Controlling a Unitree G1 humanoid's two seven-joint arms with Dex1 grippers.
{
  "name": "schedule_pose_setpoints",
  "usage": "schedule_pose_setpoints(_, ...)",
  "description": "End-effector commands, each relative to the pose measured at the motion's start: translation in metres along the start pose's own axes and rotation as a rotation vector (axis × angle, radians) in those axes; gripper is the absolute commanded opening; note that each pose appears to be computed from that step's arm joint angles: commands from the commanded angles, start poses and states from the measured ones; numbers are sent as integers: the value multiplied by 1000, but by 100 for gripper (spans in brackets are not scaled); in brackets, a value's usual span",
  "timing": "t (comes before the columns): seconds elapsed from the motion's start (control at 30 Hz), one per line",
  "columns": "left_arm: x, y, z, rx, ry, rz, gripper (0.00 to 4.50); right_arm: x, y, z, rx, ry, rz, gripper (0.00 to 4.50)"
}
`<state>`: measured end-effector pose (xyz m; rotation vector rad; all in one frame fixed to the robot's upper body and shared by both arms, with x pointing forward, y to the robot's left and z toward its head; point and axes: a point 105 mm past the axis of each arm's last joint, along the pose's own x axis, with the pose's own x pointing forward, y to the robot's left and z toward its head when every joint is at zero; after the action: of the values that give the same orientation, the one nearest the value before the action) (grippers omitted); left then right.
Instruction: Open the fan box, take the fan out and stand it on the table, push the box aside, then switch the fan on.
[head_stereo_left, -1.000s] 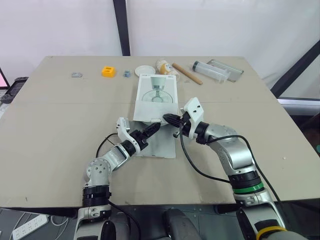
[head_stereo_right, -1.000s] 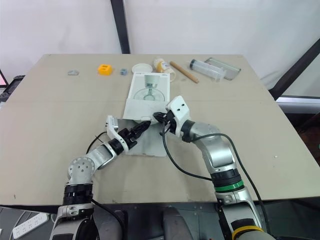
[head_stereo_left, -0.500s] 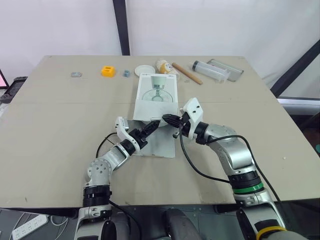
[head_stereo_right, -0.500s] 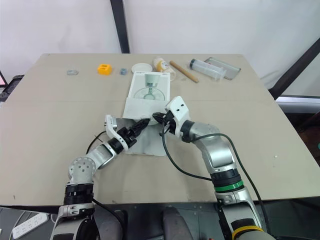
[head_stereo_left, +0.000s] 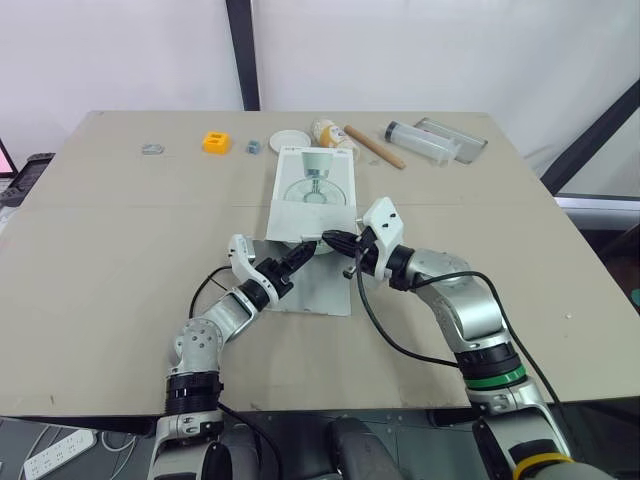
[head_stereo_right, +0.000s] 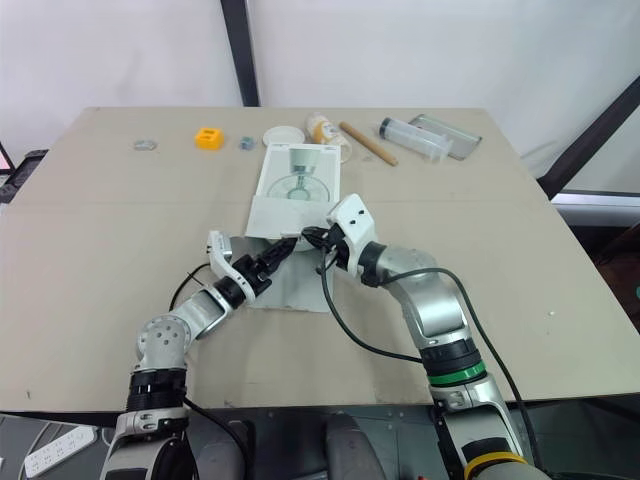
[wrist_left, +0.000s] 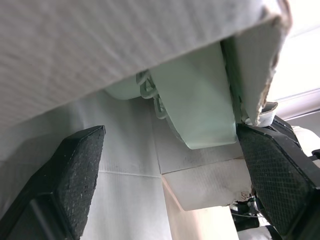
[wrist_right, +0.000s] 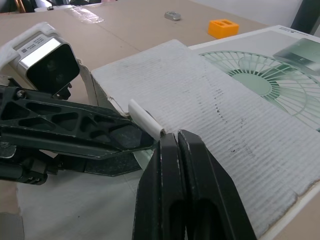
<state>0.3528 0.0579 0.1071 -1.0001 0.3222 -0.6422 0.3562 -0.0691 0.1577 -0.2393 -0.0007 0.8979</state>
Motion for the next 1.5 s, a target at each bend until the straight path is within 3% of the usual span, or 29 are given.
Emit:
schedule_pose_setpoints(0.03, 2, 3, -1, -3, -1, 2, 384, -1, 4, -13, 24, 43, 5, 0)
schedule_pose_setpoints(0.07, 3, 2, 0, -4, -7, -7, 371, -1, 4, -13, 23, 43, 3, 0)
schedule_pose_setpoints(0.1, 3, 1, 2, -6, -13, -18, 309, -1, 4, -13, 24, 42, 2, 0)
schedule_pose_setpoints(0.17, 3, -1, 3, -3, -17, -30, 261, -1, 3, -13, 23, 42, -1, 0)
schedule_pose_setpoints(0.3, -2, -6, 5, -9, -16, -64, 117, -1, 3, -12, 24, 39, -5, 0)
schedule_pose_setpoints(0.33, -5, -7, 5, -10, -13, -70, 105, -1, 3, -12, 24, 39, -5, 0)
schedule_pose_setpoints(0.73, -31, -12, -1, -49, 72, -107, 99, 1, 5, -12, 30, 33, -2, 0)
schedule_pose_setpoints(1.1, -68, -18, -20, -52, 242, -109, 99, 3, 4, -10, 26, 23, -1, 0)
schedule_pose_setpoints(1.5, -85, -14, -32, -50, 291, -55, 99, 4, 6, -10, 32, 15, 8, 0)
